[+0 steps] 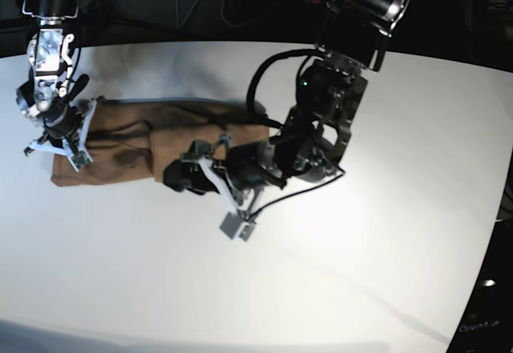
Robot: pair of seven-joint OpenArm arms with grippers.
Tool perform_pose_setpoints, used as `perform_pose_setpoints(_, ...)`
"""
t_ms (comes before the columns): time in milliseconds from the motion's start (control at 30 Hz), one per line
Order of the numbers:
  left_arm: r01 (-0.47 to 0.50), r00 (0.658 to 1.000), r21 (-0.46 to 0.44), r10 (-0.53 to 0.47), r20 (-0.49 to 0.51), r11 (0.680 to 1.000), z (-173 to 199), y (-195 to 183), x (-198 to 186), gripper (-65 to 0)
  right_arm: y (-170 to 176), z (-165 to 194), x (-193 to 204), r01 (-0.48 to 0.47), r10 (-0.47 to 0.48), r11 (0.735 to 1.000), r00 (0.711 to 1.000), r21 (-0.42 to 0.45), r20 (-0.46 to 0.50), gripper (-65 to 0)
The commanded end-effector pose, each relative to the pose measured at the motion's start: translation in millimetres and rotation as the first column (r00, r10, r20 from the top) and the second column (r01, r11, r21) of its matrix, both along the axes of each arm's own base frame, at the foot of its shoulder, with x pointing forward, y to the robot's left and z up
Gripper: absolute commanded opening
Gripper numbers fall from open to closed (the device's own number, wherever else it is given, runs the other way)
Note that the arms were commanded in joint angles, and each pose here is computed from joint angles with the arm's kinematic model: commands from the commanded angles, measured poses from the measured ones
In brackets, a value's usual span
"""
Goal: Fold the T-shirt properly
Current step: 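Lift the strip end with the left gripper toward the right gripper, then lay the folded end down at the strip's middle with the left gripper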
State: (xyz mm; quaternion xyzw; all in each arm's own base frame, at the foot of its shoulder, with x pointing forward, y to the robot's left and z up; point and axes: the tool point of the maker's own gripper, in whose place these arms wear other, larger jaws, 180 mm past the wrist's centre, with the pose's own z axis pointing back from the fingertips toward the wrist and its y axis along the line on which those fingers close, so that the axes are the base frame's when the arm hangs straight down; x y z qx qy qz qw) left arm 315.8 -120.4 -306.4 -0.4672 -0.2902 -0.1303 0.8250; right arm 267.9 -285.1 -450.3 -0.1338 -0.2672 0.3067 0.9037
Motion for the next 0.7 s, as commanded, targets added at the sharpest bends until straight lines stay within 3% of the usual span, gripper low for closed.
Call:
perform_pose_setpoints(0,-0.025,0.998,-0.025,0.026,0.050,0.999,18,9,14,-36.4,3,-27,-35,-0.021,0.015,0.999,0.985,-0.029,-0.172,-64.9)
perform_pose_setpoints(67,-0.043,0.997,-0.017,0.044,0.057,0.999,19,19,17,-39.2,3,-27,-35,-0.022,0.016,0.999,0.985,-0.031,-0.172,-64.9)
perform_pose_setpoints(200,-0.077,0.997,0.049,0.077,0.015,0.996,-6,45,22,-65.0,3,-27,-35,-0.022,0.016,0.999,0.985,-0.031,-0.172,-64.9)
perform_pose_setpoints(267,-0.082,0.996,0.075,0.085,-0.027,0.994,-25,52,21,-61.7,3,-27,-35,-0.022,0.016,0.999,0.985,-0.031,-0.172,-64.9)
perform_pose_setpoints(367,-0.093,0.991,0.089,0.101,-0.084,0.992,-46,53,21,-61.9,1,-25,-33,-0.023,0.017,0.999,0.985,-0.036,-0.170,-64.9)
perform_pose_setpoints(667,-0.106,0.987,0.084,0.116,-0.114,0.991,-59,32,26,-61.9,2,-25,-33,-0.023,0.017,0.999,0.986,-0.036,-0.168,-64.9)
